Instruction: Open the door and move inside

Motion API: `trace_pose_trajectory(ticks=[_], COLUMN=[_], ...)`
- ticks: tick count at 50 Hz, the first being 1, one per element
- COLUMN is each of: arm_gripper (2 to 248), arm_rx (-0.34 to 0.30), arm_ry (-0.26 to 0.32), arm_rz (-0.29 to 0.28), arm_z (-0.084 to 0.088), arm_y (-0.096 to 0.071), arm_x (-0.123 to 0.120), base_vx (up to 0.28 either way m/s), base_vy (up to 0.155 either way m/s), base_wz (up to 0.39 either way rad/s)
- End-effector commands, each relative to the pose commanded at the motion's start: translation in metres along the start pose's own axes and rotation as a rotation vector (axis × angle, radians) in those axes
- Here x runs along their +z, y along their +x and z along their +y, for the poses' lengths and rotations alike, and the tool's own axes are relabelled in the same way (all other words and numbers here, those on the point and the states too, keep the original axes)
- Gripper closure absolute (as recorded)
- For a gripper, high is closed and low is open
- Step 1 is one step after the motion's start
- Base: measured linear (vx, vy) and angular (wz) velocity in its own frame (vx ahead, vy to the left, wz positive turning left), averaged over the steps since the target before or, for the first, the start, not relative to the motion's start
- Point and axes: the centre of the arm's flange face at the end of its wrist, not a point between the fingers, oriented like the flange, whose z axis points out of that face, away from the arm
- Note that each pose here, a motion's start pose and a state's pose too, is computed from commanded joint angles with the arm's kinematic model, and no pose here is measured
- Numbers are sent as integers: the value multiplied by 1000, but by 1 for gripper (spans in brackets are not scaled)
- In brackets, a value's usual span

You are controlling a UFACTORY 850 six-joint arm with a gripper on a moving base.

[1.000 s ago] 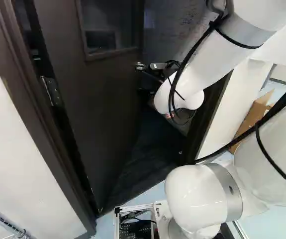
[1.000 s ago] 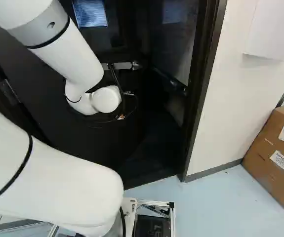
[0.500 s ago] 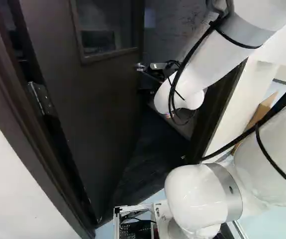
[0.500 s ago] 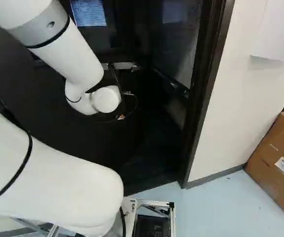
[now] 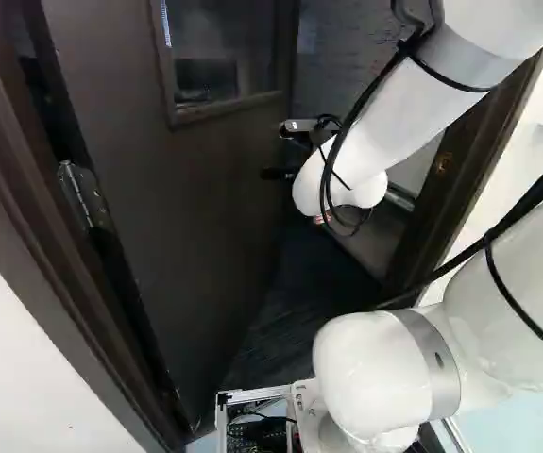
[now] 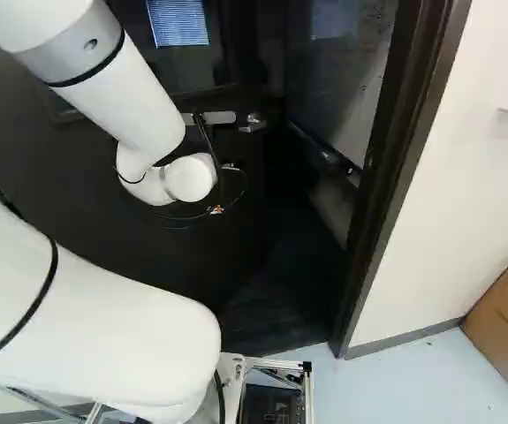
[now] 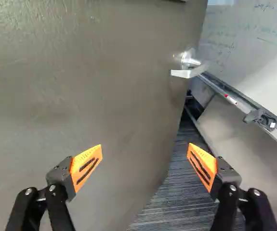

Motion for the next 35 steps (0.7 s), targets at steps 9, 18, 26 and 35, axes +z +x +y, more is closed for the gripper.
trace_pose_trajectory(ticks=[9,18,26,35], arm_gripper=[3,3,3,3], arm_rx=[0,0,0,0], arm_ry=[0,0,0,0], arm_rz=[0,0,0,-1], arm_z=[0,0,0,0], arm_y=[0,0,0,1], arm_x=[0,0,0,1], base_vx=[120,112,96,30], base_vy=[33,7,2,0], base_wz=[149,19,-2,-3])
